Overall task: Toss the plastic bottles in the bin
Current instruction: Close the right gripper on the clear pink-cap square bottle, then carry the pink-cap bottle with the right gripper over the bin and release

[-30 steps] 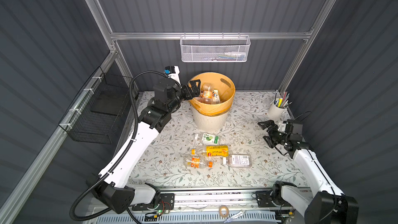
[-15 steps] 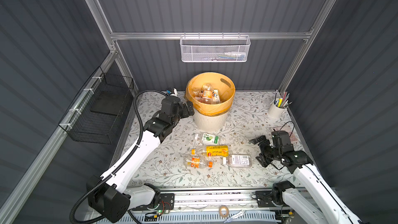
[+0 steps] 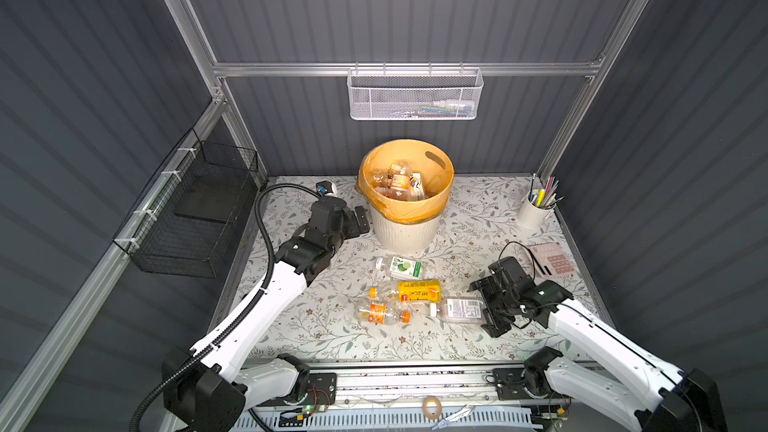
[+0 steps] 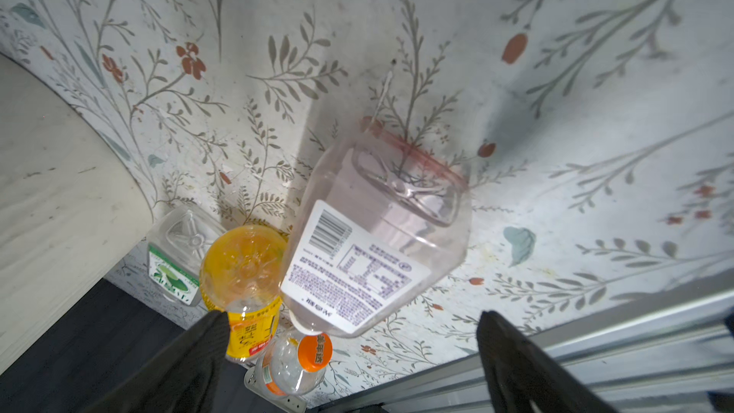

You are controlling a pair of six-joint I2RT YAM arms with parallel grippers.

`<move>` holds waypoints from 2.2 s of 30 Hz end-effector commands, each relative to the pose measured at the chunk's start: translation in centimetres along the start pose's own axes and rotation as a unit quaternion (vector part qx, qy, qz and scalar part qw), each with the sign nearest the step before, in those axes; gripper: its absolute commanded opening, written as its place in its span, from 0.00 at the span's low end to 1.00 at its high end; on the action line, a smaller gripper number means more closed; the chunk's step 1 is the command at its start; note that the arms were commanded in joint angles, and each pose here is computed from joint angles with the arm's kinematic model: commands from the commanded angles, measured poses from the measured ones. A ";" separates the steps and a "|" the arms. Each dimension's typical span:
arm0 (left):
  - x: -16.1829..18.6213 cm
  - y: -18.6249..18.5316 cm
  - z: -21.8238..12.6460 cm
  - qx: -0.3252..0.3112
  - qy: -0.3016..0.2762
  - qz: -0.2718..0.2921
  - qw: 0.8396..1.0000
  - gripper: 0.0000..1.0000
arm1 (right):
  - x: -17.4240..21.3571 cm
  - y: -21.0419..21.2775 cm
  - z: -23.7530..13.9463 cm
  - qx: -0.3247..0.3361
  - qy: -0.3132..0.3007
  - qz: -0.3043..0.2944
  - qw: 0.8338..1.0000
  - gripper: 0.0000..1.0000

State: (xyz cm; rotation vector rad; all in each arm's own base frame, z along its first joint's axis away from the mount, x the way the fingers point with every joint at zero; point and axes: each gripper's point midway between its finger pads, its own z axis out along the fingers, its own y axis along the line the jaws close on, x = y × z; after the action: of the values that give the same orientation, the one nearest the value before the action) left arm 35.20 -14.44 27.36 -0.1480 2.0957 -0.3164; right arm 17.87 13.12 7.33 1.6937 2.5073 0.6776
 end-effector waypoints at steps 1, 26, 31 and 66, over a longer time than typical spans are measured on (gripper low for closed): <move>-0.1 1.3 -0.6 -0.020 -0.009 0.005 1.000 1.00 | -0.4 0.6 1.2 -0.002 -0.018 0.020 1.000 0.99; 1.4 5.4 0.1 -0.060 0.018 -0.024 0.998 1.00 | -5.5 1.8 2.4 0.004 -0.100 -0.011 0.995 0.59; 3.2 6.5 0.6 -0.072 0.037 -0.043 0.996 1.00 | -9.0 7.3 -3.4 -0.122 -0.149 -0.052 0.980 0.59; 8.2 7.7 -0.3 -0.076 0.105 -0.078 0.988 1.00 | -0.8 37.1 -23.3 -0.313 -0.181 -0.470 0.806 0.99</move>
State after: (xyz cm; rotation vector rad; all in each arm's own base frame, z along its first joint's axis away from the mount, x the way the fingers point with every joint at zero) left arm 30.99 -9.06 17.36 -0.3902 2.3379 -0.2667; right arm 45.58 17.88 40.88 0.2311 2.1186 0.8635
